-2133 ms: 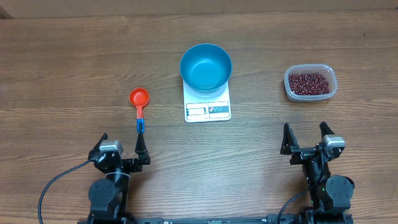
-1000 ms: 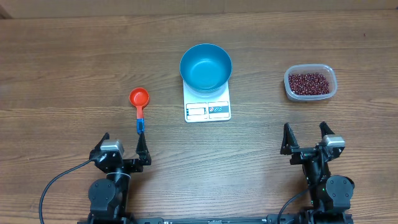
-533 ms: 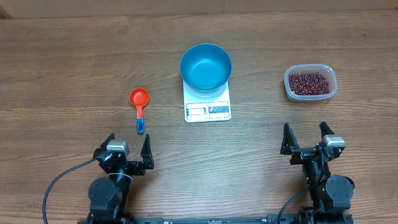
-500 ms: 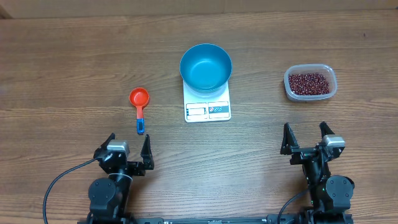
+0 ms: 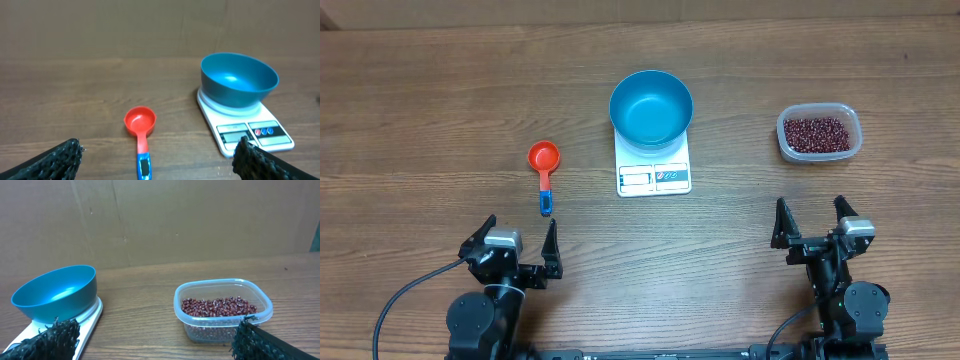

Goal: Scoop item into bowl and weigh 150g on scale
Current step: 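Raise the left arm and move the left gripper over the red scoop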

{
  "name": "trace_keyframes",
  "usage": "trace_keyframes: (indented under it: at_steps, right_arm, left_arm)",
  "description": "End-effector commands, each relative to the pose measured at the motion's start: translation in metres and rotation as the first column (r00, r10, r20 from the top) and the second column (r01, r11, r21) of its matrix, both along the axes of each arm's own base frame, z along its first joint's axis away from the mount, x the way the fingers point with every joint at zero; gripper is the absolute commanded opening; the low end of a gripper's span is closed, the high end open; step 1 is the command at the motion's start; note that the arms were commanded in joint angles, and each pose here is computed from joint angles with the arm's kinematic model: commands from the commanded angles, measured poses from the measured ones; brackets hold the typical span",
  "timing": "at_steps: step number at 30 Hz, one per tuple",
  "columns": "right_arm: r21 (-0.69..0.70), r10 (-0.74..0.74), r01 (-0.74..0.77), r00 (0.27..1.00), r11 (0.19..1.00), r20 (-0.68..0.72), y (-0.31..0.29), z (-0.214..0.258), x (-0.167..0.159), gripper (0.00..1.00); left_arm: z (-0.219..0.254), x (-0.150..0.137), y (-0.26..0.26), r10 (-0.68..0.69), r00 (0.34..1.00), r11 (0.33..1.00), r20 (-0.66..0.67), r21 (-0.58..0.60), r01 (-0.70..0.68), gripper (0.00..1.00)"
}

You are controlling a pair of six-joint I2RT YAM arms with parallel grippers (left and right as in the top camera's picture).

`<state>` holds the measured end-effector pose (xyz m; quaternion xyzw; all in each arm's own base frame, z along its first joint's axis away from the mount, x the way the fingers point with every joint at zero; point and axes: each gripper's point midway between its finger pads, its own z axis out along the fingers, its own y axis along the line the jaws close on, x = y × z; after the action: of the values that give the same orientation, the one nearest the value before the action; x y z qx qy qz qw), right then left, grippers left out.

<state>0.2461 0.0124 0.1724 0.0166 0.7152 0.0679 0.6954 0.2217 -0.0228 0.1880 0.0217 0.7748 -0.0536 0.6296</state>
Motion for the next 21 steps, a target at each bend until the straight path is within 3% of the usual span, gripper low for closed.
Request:
trace_keyframes:
  at_steps: [1,21]
  right_arm:
    - [0.004,-0.007,0.007,1.000,1.000,0.002,-0.001,-0.002,0.000,1.00]
    - [0.004,-0.007,0.007,1.000,1.000,0.002,-0.001,-0.002,0.000,1.00]
  left_arm:
    - [0.015,-0.001,-0.001,-0.013,1.000,1.000,-0.009,0.017,0.013,1.00]
    - [0.047,0.034,-0.004,-0.029,0.939,0.994,-0.343,0.092,0.064,0.99]
